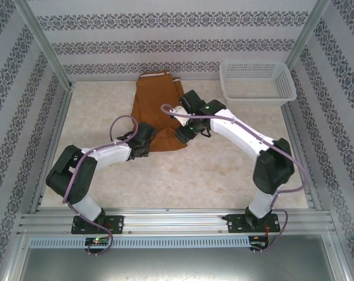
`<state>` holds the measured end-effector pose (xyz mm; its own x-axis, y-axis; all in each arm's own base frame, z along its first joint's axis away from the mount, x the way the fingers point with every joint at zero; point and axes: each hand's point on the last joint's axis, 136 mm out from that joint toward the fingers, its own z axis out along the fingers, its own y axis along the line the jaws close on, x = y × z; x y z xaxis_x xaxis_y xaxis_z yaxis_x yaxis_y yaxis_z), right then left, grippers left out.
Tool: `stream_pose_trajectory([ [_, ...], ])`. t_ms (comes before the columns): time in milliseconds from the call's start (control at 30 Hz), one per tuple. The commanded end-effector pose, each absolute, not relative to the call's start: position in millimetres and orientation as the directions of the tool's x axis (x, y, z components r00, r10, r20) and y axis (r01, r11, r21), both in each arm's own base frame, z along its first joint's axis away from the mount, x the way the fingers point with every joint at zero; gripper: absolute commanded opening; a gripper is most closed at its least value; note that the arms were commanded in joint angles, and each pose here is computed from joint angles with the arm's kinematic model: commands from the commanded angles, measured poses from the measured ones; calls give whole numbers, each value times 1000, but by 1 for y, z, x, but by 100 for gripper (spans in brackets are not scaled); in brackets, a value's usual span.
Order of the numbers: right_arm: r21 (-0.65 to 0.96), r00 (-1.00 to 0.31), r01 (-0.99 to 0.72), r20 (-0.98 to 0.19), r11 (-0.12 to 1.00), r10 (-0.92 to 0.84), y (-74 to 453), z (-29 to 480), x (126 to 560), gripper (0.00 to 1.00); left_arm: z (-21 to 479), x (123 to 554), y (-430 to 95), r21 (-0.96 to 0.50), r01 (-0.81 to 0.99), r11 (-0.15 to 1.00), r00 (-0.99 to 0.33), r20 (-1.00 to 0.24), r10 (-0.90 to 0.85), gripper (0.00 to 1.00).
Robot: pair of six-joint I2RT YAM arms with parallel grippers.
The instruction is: Roll up the long pants
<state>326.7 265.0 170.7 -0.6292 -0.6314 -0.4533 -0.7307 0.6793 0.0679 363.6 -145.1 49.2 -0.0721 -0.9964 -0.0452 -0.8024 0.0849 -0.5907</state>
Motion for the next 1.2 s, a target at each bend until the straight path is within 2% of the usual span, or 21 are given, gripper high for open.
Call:
stream_pose_trajectory([
  [0,149,-633,-730,-517,667,-577,289,179,326,0,38,366,-140,-550,-828,115,-95,-64,-993,4],
  [300,214,-700,-703,-376,679,-607,320,88,368,0,33,371,-134,-528,-842,112,-98,-54,-994,6],
  [367,212,-718,-689,-331,693,-613,318,64,379,0,33,373,-130,-526,-843,110,-94,-58,-994,9],
  [400,212,-725,-683,-316,699,-613,315,57,383,0,33,373,-128,-524,-844,112,-94,-61,-994,14],
  [433,215,-735,-674,-298,707,-610,313,48,388,0,35,376,-125,-528,-842,112,-92,-64,-994,31],
  [467,221,-744,-665,-282,714,-606,310,40,391,0,36,377,-122,-529,-841,115,-92,-70,-993,61],
  [500,230,-751,-657,-273,718,-601,308,34,394,0,39,380,-120,-535,-837,117,-93,-72,-993,95],
  [533,241,-758,-651,-262,720,-597,308,30,396,0,44,384,-118,-546,-828,125,-101,-74,-992,100],
  [700,255,-762,-647,-242,719,-601,308,22,398,0,87,398,-132,-585,-788,193,-203,-49,-978,100],
  [733,255,-762,-647,-246,718,-599,309,22,399,0,97,399,-141,-589,-780,213,-242,-30,-970,96],
  [867,257,-763,-646,-246,719,-598,309,21,400,0,124,389,-169,-594,-760,264,-342,19,-940,33],
  [900,257,-763,-646,-243,719,-599,309,20,399,0,126,385,-174,-594,-757,272,-356,25,-934,23],
  [967,258,-763,-646,-236,719,-601,308,18,398,0,128,378,-185,-598,-757,263,-376,70,-924,14],
  [1033,260,-764,-645,-230,718,-603,306,15,397,0,134,373,-193,-605,-752,263,-395,93,-914,13],
  [1067,261,-763,-646,-225,717,-606,306,13,396,0,138,371,-194,-604,-749,272,-403,88,-911,17],
  [1100,261,-765,-644,-222,719,-605,305,13,396,0,145,369,-194,-603,-744,286,-411,76,-908,32],
  [1133,261,-764,-645,-222,718,-605,305,12,396,0,151,368,-192,-606,-737,299,-416,58,-908,59],
  [1167,264,-766,-643,-220,719,-604,305,11,396,0,159,367,-188,-607,-728,318,-421,30,-907,95],
])
